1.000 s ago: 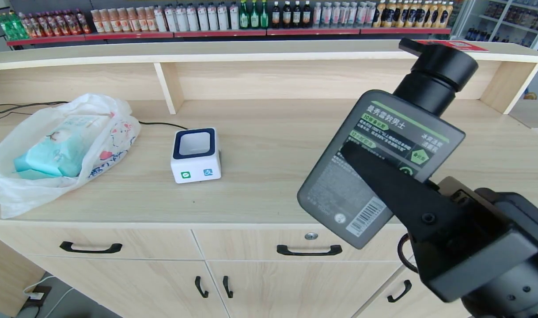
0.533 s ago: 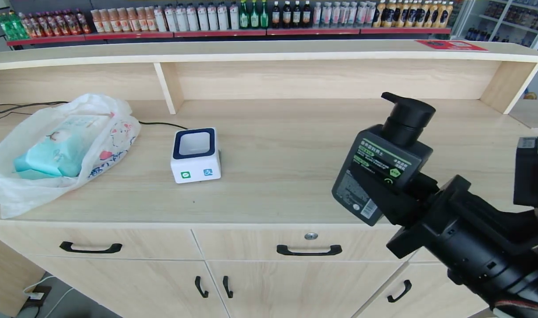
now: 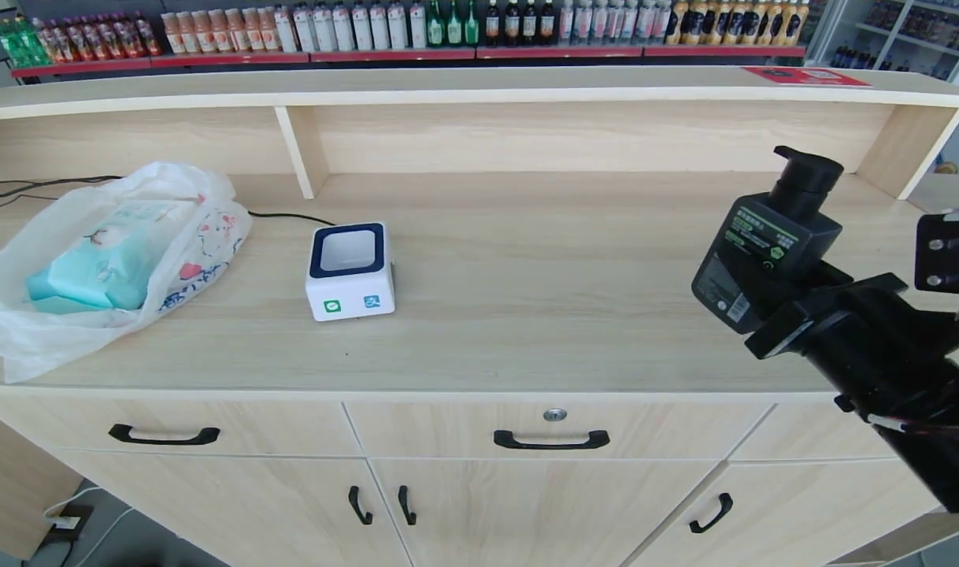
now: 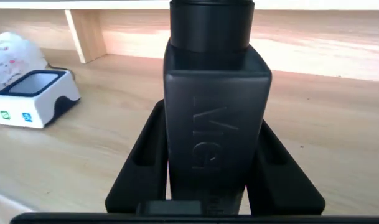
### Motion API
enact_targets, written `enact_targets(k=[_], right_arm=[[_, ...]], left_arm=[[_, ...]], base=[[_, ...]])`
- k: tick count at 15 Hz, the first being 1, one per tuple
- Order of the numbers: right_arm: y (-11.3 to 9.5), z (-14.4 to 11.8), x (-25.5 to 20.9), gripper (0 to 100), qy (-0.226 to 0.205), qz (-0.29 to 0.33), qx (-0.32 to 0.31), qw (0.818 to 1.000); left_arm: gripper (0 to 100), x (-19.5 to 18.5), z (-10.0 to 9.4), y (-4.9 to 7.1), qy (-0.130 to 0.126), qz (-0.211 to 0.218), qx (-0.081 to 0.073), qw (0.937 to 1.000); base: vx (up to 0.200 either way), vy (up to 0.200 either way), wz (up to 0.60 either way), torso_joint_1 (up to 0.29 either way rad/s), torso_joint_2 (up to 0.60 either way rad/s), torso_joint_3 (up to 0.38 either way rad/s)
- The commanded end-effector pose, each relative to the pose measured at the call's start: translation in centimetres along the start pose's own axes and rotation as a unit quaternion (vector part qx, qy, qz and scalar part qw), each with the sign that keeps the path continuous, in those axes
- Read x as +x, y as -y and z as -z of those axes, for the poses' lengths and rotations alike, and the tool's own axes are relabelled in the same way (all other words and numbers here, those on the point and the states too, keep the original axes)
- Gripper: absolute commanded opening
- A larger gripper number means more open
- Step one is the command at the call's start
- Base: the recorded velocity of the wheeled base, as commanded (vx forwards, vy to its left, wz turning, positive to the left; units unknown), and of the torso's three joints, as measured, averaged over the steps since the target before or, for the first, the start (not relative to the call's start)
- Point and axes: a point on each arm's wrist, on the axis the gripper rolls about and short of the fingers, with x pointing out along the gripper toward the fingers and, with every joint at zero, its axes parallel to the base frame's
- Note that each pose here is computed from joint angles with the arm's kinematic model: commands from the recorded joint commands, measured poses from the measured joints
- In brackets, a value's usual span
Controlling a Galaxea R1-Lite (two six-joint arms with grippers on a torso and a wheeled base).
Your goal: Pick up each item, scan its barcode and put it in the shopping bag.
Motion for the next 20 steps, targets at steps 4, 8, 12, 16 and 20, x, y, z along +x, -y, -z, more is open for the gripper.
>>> enact_targets(k=[4, 8, 12, 16, 20], right_arm=[[2.5, 0.0, 1.5, 0, 0.012, 0.046, -0.029, 0.998], [2.6, -0.1, 2.8, 0, 0.027, 0.050, -0.023, 0.998], [3.0, -0.6, 2.6, 0, 0.034, 0.058, -0.020, 0.998], [3.1, -0.8, 2.6, 0, 0.038, 0.059, -0.018, 0.997], [3.1, -0.7, 2.8, 0, 0.038, 0.059, -0.015, 0.997]], left_arm=[[100, 0.0, 0.0, 0.0, 0.000, -0.001, 0.000, 1.0000], [100, 0.0, 0.0, 0.0, 0.000, 0.000, 0.000, 1.0000], [100, 0.0, 0.0, 0.0, 0.001, -0.001, -0.002, 1.0000], [100, 0.0, 0.0, 0.0, 0.001, -0.001, -0.002, 1.0000], [100, 0.0, 0.0, 0.0, 0.001, -0.001, -0.002, 1.0000]], base=[[0.000, 0.000, 0.00, 0.000, 0.00, 0.000], [0.000, 0.000, 0.00, 0.000, 0.00, 0.000], [0.000, 0.200, 0.00, 0.000, 0.00, 0.004], [0.000, 0.200, 0.00, 0.008, 0.01, 0.002], [0.000, 0.200, 0.00, 0.002, 0.00, 0.006]])
